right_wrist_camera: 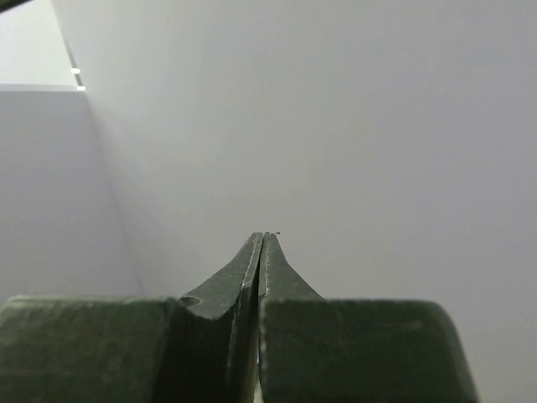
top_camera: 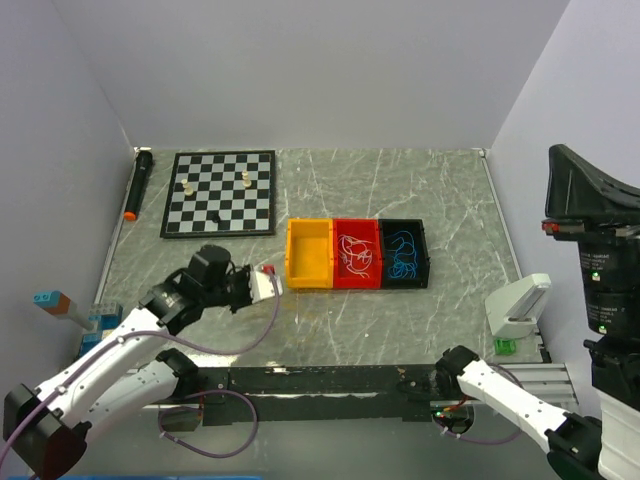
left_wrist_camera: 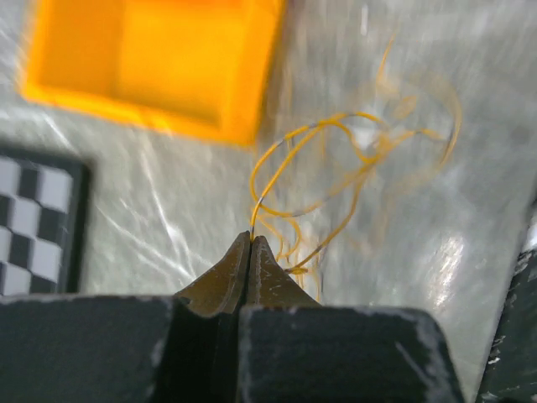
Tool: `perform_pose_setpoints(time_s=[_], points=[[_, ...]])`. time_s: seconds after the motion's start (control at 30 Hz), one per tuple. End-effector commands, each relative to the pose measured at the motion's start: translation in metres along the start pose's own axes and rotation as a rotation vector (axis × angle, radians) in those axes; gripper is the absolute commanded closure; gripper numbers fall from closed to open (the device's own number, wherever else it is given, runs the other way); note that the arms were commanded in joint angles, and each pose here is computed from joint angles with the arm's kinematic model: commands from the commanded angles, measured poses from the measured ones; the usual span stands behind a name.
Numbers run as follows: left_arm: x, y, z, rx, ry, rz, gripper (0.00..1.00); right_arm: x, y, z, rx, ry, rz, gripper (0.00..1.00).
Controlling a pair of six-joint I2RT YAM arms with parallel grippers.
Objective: Untangle the cables
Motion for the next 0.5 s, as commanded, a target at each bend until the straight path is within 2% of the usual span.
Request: perform_pose_setpoints(time_s=[0.0,0.1,0.23,0.27,0.3,0.37,0.43,0.47], points=[[-0.068,0.037,-0.033,-0.026,-0.271,-0.090,0.99,0.053,0.003,0.008,-0.017,0.166,0.084,1.00],[-0.089,0.046,-0.049,-0.012,-0.336,-0.113,0.99,0.093,0.005,0.007,-0.069,0.282,0.126,1.00],[-0.102,0.048,-0.060,0.026,-0.387,-0.102,0.99,0.160,0.018,0.010,-0.255,0.582,0.180,0.99],[-0.103,0.049,-0.062,0.023,-0.394,-0.093,0.99,0.179,0.020,0.007,-0.305,0.646,0.209,0.87],[-0.105,0.050,-0.065,0.021,-0.399,-0.084,0.99,0.192,0.022,0.003,-0.343,0.690,0.240,0.71],[-0.108,0.053,-0.068,0.009,-0.404,-0.078,0.99,0.216,0.024,-0.007,-0.422,0.768,0.283,0.49],[-0.112,0.055,-0.073,0.006,-0.411,-0.068,0.99,0.230,0.029,-0.017,-0.545,0.835,0.332,0.33],[-0.113,0.056,-0.074,0.004,-0.414,-0.068,0.99,0.235,0.031,-0.020,-0.598,0.866,0.352,0.30]])
Point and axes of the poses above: each gripper's point midway between its finger pads, its own z axis out along the fingers, its own y axis along the line the jaws close on, x = y × z, the point moved 10 cm from there along -z, back along the fingers, and after that the axes turned 10 degrees about z, right-handed, at the moved point
